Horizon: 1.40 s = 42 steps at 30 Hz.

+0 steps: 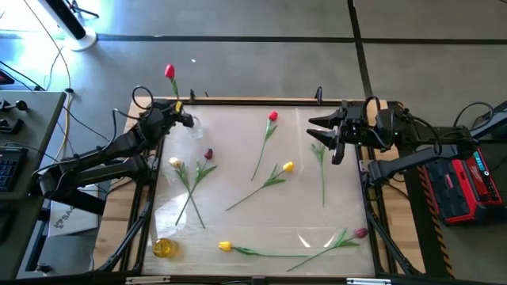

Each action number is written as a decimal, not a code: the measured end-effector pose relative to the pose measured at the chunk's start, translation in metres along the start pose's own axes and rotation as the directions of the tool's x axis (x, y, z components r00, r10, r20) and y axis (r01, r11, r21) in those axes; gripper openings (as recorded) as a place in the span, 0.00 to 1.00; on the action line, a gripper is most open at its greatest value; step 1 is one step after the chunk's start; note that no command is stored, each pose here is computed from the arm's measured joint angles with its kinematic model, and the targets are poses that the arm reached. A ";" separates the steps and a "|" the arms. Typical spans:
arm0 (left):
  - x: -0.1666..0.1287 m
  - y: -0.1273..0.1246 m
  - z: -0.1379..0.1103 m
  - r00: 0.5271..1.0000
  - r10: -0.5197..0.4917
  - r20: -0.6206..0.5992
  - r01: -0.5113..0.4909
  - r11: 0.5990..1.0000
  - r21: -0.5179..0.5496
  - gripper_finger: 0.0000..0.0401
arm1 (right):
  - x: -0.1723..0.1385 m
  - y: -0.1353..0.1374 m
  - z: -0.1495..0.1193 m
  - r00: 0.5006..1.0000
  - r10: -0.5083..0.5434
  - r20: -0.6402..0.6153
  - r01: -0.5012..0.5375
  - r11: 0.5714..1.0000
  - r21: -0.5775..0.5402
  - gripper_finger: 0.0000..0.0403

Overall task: Sort flowers into vase by color
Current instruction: Put the bottom red flower into the transparent vase, then put the red flower into the transparent vase

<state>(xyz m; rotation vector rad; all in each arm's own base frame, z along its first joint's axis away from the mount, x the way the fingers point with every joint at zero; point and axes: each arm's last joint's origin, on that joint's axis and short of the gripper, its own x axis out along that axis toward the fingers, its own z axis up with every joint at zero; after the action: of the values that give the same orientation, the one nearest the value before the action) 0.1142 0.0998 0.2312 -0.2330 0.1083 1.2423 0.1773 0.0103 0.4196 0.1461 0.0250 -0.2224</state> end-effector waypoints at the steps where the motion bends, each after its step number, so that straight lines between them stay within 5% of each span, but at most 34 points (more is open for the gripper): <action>1: 0.000 0.000 -0.001 1.000 0.001 -0.003 -0.001 1.000 0.002 0.00 | 0.000 0.000 0.000 1.000 0.000 0.000 0.000 1.000 0.000 0.38; 9: 0.005 0.000 -0.014 0.999 0.000 -0.051 -0.002 0.999 -0.037 0.04 | 0.000 0.000 0.000 1.000 0.000 0.000 0.000 1.000 0.000 0.38; 30: 0.006 -0.001 -0.024 0.993 -0.055 -0.107 0.051 0.998 -0.034 0.39 | 0.000 0.000 0.000 1.000 0.000 0.000 0.000 1.000 0.000 0.38; 42: -0.021 0.005 0.022 0.983 -0.104 -0.150 0.108 0.994 0.017 0.42 | 0.000 0.000 0.000 1.000 0.000 0.000 0.000 1.000 0.000 0.38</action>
<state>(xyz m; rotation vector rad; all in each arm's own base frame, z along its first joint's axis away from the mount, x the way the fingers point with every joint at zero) 0.1017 0.0865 0.2563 -0.3061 0.2372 1.1165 0.1773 0.0103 0.4197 0.1463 0.0249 -0.2223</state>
